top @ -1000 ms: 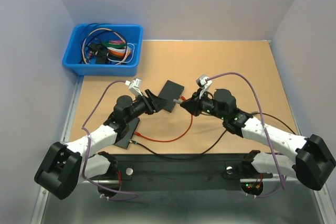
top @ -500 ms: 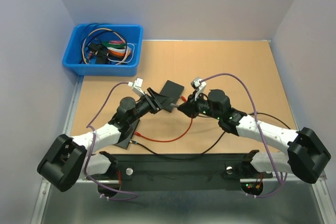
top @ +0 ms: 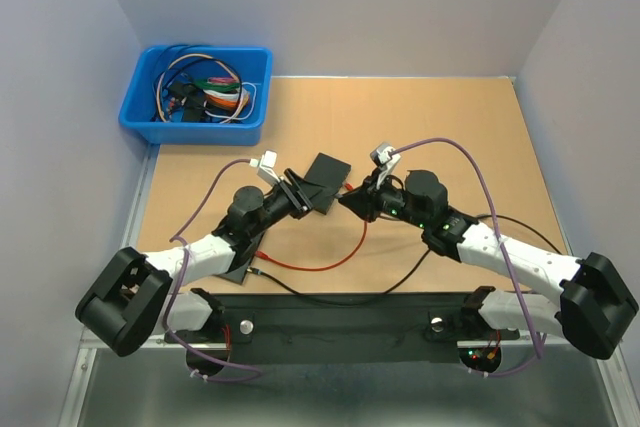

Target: Insert the plug into the switch port

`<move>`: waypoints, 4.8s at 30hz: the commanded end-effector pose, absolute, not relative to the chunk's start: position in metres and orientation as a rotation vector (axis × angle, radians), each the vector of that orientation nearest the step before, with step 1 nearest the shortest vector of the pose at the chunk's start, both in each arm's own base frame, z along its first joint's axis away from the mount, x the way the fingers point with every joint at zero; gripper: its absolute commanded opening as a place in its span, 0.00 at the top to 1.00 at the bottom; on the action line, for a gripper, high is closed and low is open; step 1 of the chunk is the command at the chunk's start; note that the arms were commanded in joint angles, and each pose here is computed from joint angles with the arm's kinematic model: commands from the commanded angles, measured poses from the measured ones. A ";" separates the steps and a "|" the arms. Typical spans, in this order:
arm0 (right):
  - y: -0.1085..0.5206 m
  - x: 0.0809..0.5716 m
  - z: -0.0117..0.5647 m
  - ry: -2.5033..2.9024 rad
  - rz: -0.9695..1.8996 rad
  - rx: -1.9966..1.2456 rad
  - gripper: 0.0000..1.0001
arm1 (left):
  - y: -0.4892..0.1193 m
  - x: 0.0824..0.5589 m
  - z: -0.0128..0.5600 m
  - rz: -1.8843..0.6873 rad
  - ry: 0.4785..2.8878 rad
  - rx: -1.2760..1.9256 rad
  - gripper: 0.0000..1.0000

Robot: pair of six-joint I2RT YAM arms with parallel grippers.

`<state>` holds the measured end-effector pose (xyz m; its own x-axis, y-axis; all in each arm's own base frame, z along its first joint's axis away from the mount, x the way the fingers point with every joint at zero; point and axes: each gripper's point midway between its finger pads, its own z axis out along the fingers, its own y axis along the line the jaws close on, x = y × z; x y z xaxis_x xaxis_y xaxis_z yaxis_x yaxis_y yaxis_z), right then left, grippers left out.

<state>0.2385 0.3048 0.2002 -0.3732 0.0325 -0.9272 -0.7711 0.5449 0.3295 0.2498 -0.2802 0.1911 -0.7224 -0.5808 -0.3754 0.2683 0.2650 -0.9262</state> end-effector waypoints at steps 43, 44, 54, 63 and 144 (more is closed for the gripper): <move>0.322 0.256 0.234 1.673 0.934 -0.667 0.60 | -0.288 0.246 0.240 -1.636 1.664 -0.216 1.00; 0.321 0.256 0.234 1.675 0.932 -0.666 0.61 | -0.287 0.247 0.239 -1.633 1.667 -0.219 1.00; 0.320 0.253 0.234 1.677 0.944 -0.663 0.71 | -0.290 0.249 0.236 -1.628 1.680 -0.224 1.00; 0.318 0.255 0.220 1.708 0.922 -0.663 0.74 | -0.291 0.254 0.237 -1.614 1.683 -0.228 1.00; 0.305 0.326 0.054 2.147 0.466 -0.483 1.00 | -0.214 0.406 0.064 -0.926 2.097 -0.155 0.47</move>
